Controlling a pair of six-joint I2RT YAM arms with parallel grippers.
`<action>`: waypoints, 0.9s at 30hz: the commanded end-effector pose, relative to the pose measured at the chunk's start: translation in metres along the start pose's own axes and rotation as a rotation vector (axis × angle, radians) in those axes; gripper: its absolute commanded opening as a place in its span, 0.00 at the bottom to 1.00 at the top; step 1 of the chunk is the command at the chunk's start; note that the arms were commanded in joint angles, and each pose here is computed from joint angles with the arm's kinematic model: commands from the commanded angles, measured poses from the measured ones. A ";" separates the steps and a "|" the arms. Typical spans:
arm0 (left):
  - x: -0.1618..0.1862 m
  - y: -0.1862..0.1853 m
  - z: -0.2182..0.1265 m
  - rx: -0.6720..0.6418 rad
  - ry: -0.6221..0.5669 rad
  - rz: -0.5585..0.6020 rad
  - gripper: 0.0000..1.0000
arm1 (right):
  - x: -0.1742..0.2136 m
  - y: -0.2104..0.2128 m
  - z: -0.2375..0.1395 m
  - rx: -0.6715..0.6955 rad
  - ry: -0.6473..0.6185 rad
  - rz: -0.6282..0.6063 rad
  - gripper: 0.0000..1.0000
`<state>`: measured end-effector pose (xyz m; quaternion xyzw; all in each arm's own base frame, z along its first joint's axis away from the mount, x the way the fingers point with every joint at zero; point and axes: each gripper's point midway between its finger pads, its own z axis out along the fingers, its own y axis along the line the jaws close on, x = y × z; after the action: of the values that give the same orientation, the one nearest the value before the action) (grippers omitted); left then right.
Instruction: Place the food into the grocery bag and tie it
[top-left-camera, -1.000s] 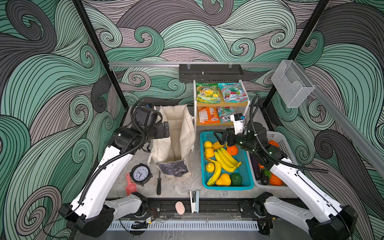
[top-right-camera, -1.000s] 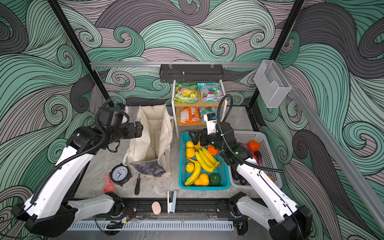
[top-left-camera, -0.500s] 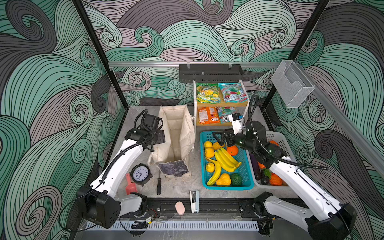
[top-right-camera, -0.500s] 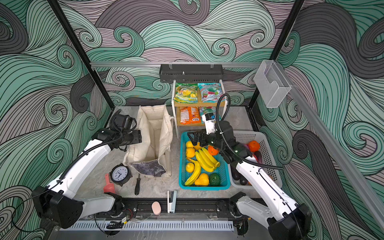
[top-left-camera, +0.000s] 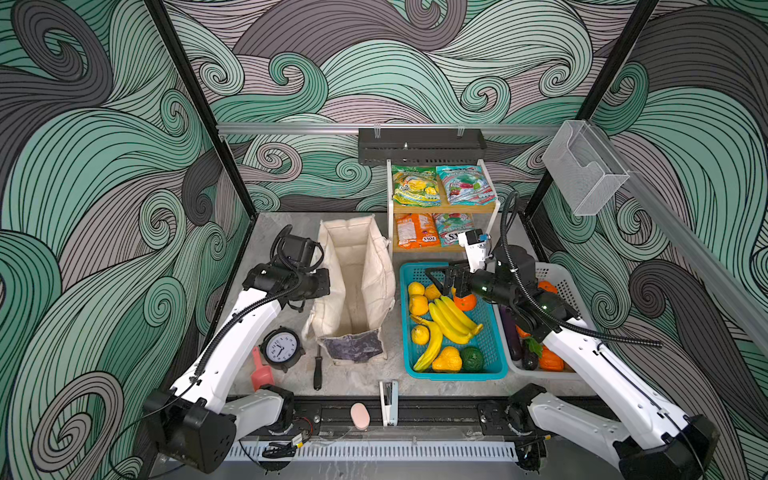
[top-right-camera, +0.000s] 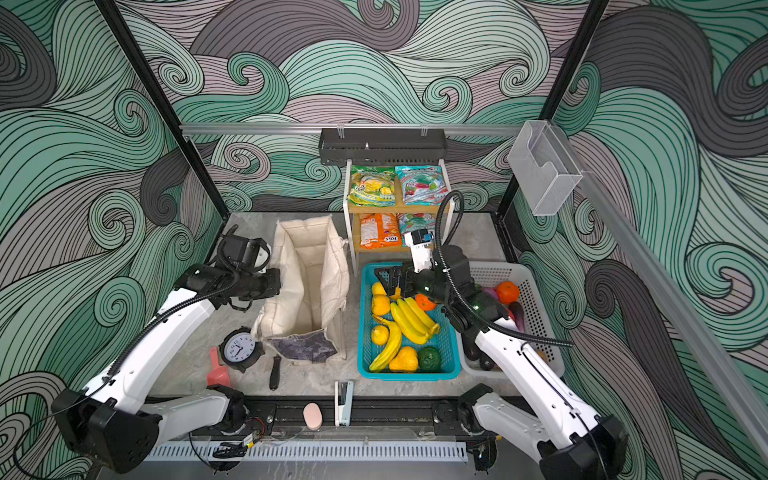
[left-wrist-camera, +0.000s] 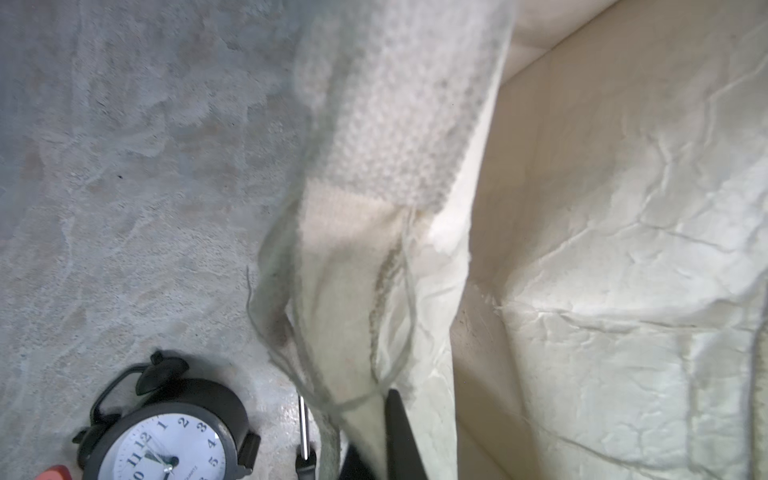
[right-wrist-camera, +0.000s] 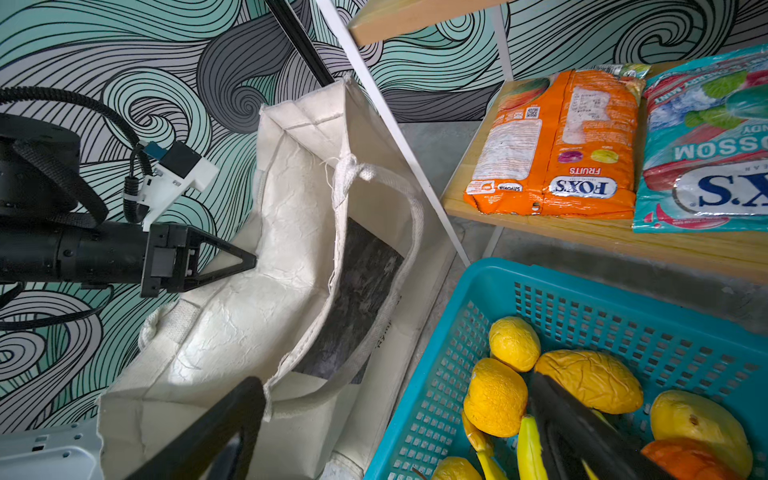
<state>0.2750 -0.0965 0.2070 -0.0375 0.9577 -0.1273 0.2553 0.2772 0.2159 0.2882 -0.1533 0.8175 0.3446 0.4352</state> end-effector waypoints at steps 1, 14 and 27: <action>0.024 -0.001 -0.009 0.035 0.060 -0.004 0.00 | 0.002 0.008 0.009 -0.035 0.015 0.010 0.99; -0.002 0.000 -0.004 -0.006 0.009 0.080 0.53 | 0.034 0.057 0.061 -0.077 0.198 -0.026 0.99; -0.031 0.015 -0.016 -0.143 -0.045 0.112 0.00 | 0.055 0.055 0.123 0.150 0.301 -0.061 0.45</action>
<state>0.2855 -0.0904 0.2119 0.0066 0.9629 -0.0857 0.2558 0.2771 0.3522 0.2134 -0.2082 0.8843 0.2873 0.3036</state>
